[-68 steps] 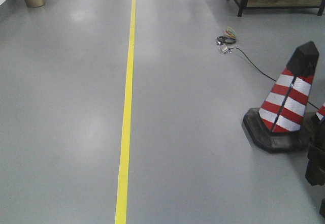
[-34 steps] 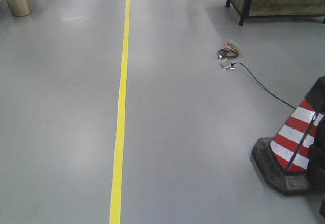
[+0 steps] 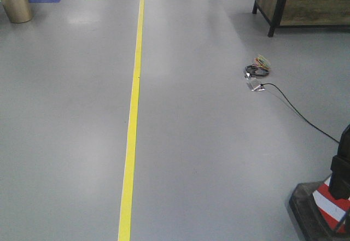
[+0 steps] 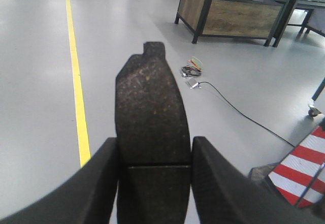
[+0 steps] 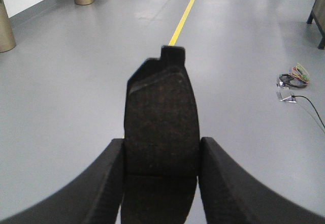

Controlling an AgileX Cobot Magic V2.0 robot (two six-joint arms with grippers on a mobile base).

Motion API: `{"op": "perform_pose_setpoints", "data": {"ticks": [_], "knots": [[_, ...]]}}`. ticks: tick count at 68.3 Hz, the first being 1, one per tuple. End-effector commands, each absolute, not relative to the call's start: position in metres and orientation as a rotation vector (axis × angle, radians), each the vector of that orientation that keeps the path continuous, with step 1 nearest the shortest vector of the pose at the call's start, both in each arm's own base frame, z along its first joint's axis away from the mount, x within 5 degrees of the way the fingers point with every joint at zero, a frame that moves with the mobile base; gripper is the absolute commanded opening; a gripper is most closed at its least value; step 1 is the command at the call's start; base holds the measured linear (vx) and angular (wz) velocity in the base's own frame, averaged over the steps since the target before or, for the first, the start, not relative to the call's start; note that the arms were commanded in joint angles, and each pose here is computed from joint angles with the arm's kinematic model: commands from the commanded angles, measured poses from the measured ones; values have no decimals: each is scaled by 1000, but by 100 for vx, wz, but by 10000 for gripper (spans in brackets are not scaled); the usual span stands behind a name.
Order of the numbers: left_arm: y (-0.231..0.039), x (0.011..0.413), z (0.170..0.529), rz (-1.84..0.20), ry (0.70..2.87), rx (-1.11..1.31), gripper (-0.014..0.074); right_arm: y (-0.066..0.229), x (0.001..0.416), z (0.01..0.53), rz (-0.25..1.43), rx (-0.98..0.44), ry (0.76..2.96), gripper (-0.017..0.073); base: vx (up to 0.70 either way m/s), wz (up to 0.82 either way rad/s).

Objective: Move and align brake pads A on conveyor
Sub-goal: 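Turn toward the black conveyor belt and approach it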

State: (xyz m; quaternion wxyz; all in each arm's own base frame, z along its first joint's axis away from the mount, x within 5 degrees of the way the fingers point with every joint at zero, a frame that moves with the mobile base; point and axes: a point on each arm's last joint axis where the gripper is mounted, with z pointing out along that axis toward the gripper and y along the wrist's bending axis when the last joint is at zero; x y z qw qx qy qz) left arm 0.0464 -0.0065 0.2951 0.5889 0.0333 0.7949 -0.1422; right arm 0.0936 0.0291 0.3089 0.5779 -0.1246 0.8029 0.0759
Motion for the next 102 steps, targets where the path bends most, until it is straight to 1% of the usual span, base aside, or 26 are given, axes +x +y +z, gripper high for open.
{"op": "perform_pose_setpoints", "data": {"ticks": [1, 17, 31, 102], "knots": [[-9, 48, 311, -363, 1749, 91, -6, 31, 95, 326, 189, -303, 1760, -4, 42, 5], [-9, 48, 311, -363, 1749, 91, -6, 31, 95, 326, 189, -303, 1760, -4, 37, -9], [-9, 48, 311, -363, 1749, 91, -6, 31, 95, 326, 189, -303, 1760, -4, 26, -44], [-9, 48, 311, -363, 1749, 91, -6, 31, 95, 326, 189, -303, 1760, -4, 18, -78]]}}
